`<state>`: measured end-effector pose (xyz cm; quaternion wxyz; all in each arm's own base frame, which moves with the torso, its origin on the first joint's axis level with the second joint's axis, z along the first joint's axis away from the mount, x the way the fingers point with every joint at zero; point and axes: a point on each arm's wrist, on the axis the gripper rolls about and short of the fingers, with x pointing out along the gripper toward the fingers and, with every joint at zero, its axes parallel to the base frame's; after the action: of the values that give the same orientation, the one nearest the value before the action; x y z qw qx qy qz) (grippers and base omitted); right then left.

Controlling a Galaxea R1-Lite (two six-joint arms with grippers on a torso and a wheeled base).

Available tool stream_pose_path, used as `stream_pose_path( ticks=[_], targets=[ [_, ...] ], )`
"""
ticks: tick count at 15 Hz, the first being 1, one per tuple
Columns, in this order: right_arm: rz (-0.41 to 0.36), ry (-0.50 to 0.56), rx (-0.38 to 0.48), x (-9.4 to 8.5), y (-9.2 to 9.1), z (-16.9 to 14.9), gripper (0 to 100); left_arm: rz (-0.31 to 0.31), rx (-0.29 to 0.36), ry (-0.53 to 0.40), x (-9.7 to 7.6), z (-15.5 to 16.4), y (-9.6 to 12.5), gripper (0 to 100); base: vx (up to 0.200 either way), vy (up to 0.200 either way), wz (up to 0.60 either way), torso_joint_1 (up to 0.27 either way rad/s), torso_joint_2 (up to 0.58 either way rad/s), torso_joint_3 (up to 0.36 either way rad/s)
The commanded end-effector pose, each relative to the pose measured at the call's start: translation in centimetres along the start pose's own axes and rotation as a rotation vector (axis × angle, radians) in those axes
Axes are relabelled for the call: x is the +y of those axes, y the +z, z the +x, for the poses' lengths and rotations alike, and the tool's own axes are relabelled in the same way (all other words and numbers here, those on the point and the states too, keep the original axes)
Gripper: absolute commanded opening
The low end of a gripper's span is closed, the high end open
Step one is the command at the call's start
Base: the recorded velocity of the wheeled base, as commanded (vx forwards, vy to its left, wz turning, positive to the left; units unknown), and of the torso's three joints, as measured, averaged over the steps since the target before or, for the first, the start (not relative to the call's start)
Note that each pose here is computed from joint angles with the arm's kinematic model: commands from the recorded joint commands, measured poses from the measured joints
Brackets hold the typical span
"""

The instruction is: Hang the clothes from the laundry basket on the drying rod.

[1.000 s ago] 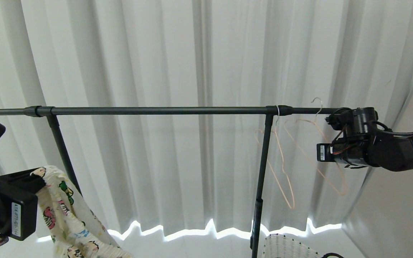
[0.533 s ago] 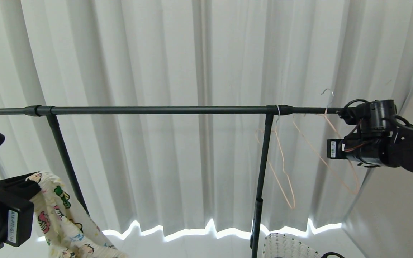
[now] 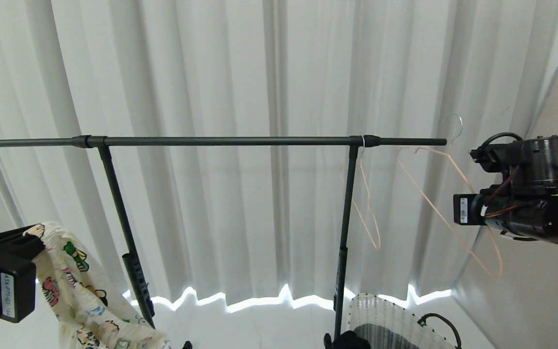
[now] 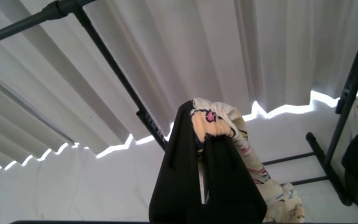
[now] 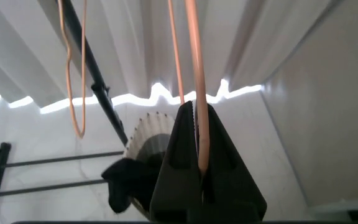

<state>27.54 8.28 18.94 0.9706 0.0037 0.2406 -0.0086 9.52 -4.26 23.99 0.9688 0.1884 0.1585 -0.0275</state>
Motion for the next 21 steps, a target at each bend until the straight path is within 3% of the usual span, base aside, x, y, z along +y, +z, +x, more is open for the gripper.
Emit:
stream_pose_path(
  ticks=[1, 8, 14, 21],
  targets=[
    [0.001, 0.0, -0.018, 0.0, 0.1, -1.0, 0, 0.0, -0.001, 0.0, 0.0, 0.0, 0.0, 0, -0.2, 0.0, 0.0, -0.002, 0.0, 0.002],
    [-0.024, 0.025, -0.037, 0.2, 0.3, -2.9, 0, 0.011, 0.014, -0.004, -0.2, 0.2, -0.2, 0, -0.029, 0.0, 0.0, 0.0, 0.0, 0.0],
    [-0.065, 0.054, -0.132, -0.6, 1.5, -6.6, 0, 0.028, 0.025, 0.001, -0.3, 0.6, -0.2, 0, 0.0, 0.2, 0.0, 0.006, 0.0, 0.002],
    [-0.159, 0.277, -0.17, 3.5, 0.8, -9.8, 0, 0.023, 0.019, 0.001, -1.5, 3.1, 1.0, 0, 0.0, 0.2, 0.0, -0.002, 0.0, 0.003]
  ],
)
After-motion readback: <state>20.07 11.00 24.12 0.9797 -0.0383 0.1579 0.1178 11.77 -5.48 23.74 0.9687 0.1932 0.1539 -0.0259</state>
